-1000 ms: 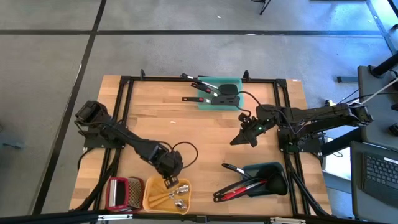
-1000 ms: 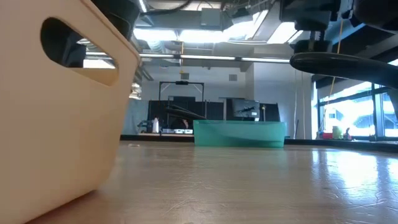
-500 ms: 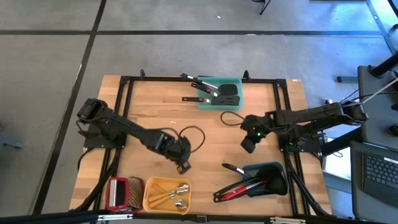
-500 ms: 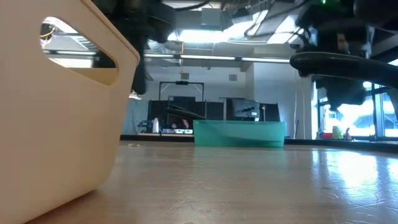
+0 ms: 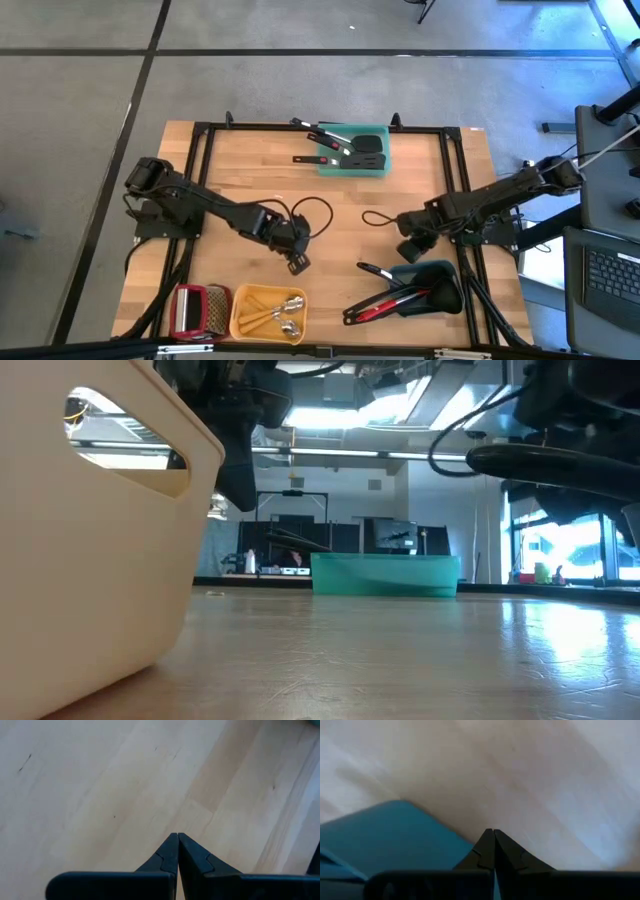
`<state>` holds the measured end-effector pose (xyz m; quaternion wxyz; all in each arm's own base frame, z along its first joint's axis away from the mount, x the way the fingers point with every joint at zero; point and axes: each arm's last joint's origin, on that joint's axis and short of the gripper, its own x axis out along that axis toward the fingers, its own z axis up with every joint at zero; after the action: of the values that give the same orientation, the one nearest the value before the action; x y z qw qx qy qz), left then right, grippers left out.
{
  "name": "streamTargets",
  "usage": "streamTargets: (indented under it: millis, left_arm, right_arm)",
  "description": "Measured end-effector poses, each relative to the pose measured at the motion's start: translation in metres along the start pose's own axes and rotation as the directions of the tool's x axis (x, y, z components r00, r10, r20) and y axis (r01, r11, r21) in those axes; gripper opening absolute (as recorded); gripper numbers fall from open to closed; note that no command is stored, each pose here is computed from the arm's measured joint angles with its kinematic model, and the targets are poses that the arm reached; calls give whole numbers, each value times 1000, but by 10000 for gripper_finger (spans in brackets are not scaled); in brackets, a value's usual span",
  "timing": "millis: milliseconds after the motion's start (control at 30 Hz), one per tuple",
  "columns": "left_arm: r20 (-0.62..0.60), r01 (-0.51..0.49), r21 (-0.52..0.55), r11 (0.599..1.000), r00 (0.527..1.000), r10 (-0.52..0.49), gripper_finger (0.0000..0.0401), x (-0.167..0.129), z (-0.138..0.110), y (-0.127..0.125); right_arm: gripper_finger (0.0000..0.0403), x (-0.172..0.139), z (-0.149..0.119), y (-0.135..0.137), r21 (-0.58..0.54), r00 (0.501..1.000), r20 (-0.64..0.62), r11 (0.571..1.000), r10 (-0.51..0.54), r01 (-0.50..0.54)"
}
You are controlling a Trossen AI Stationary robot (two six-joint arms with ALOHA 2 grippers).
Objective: Pick & Place Kitchen Items
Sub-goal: Adjust the yellow and blue bin
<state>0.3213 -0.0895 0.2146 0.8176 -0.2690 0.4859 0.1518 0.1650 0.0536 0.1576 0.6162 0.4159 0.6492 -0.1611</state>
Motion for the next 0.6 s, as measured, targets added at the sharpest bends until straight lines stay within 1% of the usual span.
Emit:
streamTargets:
  millis: [133, 600]
  left_arm:
    - [5, -1, -3, 1000, 1000, 1, 1, 0, 1, 1]
    - [5, -1, 22, 1000, 1000, 1, 1, 0, 1, 1]
  right_arm:
    - [1, 4, -9, 0, 36, 999, -15, 999, -34, 34]
    - [1, 12, -36, 9, 37, 998, -45, 998, -46, 48]
